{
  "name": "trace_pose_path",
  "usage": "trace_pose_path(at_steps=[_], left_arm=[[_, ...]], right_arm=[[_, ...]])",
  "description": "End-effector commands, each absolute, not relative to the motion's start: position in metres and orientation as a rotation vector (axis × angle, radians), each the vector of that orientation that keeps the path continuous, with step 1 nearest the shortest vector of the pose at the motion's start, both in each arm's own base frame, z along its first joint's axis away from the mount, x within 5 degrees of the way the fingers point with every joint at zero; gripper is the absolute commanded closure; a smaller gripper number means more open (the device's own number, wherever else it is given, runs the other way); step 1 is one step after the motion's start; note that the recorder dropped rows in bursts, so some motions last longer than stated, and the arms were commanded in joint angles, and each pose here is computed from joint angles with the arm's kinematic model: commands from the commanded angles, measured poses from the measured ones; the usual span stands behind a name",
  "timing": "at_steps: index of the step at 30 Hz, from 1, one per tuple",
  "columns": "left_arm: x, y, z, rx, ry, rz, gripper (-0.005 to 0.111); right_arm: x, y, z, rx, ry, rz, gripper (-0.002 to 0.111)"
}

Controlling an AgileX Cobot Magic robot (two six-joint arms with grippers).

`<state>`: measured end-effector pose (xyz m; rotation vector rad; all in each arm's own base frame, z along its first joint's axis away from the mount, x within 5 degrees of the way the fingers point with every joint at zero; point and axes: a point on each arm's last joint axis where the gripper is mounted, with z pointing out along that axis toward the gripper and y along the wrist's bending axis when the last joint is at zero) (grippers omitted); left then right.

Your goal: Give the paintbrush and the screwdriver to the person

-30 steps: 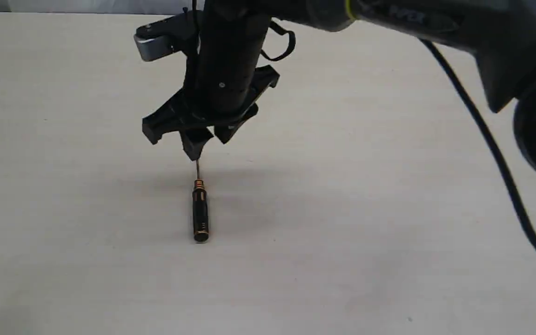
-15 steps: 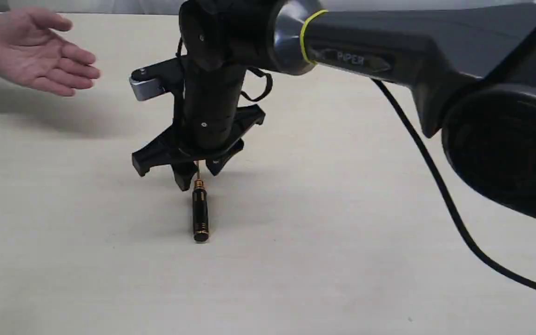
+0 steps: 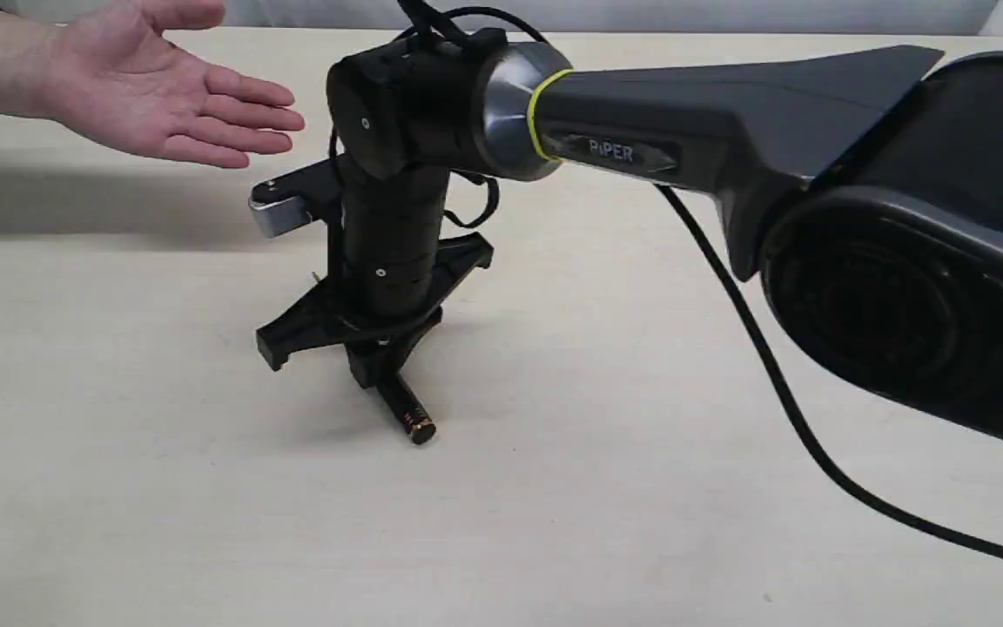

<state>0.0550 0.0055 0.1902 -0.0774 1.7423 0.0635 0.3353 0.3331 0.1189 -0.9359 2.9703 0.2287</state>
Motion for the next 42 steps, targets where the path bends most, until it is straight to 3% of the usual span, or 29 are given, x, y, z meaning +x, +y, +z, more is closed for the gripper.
trace_pose_path(at_steps=[1, 10, 14, 18, 23, 28, 30, 32, 35, 42], left_arm=[[0.055, 0.005, 0.191, -0.072, 1.731, 0.059, 0.107], [0.055, 0.005, 0.191, -0.072, 1.731, 0.059, 0.107], [0.055, 0.005, 0.191, -0.072, 1.731, 0.059, 0.107], [0.055, 0.005, 0.191, -0.072, 1.731, 0.059, 0.107], [0.055, 0.005, 0.191, -0.072, 1.731, 0.059, 0.107], [0.055, 0.005, 0.19, -0.077, 1.734, 0.053, 0.107], [0.055, 0.005, 0.19, -0.077, 1.734, 0.053, 0.107], [0.055, 0.005, 0.191, -0.077, 1.732, 0.053, 0.107], [0.055, 0.005, 0.191, -0.077, 1.732, 0.053, 0.107], [0.055, 0.005, 0.191, -0.077, 1.732, 0.053, 0.107]], right_arm=[[0.333, 0.332, 0.144, -0.97, 2.915, 0.264, 0.104], [0.322, 0.333, 0.274, -0.979, 2.459, 0.586, 0.104], [0.321, 0.335, 0.305, -0.944, 2.273, 0.669, 0.104], [0.329, 0.342, 0.299, -0.969, 2.231, 0.669, 0.104], [0.347, 0.358, 0.266, -0.985, 2.246, 0.648, 0.1], [0.355, 0.366, 0.25, -1.014, 2.247, 0.633, 0.065], [0.352, 0.364, 0.255, -1.028, 2.25, 0.635, 0.061], [0.348, 0.358, 0.271, -1.048, 2.24, 0.627, 0.07], [0.34, 0.342, 0.306, -1.077, 2.188, 0.539, 0.104], [0.317, 0.27, 0.411, -0.875, 2.017, 0.475, 0.104]])
